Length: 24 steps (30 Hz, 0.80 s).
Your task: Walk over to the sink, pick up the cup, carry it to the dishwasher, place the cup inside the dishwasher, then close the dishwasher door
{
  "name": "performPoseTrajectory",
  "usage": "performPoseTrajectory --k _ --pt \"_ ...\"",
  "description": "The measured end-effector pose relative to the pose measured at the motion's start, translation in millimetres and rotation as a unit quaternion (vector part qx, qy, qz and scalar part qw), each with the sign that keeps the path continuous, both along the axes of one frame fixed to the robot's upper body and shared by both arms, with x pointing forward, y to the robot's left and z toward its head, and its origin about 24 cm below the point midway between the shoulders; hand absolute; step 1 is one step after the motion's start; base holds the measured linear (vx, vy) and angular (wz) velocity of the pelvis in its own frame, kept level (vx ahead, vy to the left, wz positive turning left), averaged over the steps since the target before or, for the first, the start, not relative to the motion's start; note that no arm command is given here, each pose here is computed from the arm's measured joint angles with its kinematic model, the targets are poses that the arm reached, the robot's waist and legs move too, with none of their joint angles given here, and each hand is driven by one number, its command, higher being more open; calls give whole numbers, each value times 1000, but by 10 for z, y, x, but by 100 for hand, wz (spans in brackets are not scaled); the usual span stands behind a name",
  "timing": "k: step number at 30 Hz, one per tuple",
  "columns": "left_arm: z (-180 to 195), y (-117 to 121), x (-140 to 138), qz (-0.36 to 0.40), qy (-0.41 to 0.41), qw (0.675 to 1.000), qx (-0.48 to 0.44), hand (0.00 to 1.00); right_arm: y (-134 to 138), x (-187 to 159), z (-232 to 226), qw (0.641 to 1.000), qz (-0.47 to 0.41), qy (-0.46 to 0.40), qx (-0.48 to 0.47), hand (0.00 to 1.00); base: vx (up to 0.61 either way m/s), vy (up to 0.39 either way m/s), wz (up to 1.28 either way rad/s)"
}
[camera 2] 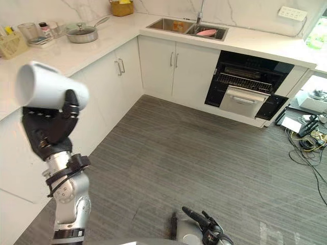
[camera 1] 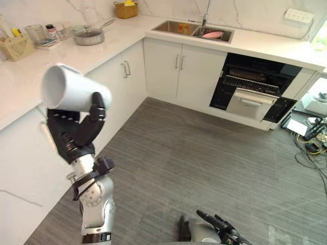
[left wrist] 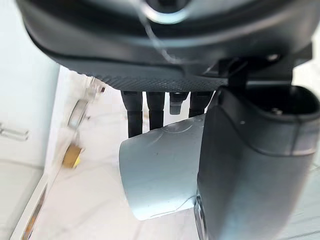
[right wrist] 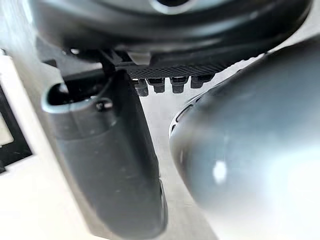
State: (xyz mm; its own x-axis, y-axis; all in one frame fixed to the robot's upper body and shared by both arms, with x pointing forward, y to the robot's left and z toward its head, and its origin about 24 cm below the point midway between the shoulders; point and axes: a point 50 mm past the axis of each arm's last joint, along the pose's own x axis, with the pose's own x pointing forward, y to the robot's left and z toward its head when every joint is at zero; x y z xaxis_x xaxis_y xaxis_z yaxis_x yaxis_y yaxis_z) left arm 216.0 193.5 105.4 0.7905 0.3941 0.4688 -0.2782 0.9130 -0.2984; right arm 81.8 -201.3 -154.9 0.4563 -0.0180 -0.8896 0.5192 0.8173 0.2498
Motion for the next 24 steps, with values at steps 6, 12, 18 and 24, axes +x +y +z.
performPoseTrajectory --k 6,12,18,24 --pt "-112 14 -73 23 20 999 -15 0 -96 92 40 1000 9 2 1 100 503 -265 -29" --pt "-155 -26 -133 23 24 999 -33 0 -162 22 80 999 36 2 -18 100 423 -164 -34" --pt "-70 98 -177 43 3 999 -25 0 -203 226 86 997 71 -7 -24 100 405 24 -45" --pt "-177 85 -240 46 21 998 -32 0 -219 43 -15 997 58 45 -29 100 468 256 -52"
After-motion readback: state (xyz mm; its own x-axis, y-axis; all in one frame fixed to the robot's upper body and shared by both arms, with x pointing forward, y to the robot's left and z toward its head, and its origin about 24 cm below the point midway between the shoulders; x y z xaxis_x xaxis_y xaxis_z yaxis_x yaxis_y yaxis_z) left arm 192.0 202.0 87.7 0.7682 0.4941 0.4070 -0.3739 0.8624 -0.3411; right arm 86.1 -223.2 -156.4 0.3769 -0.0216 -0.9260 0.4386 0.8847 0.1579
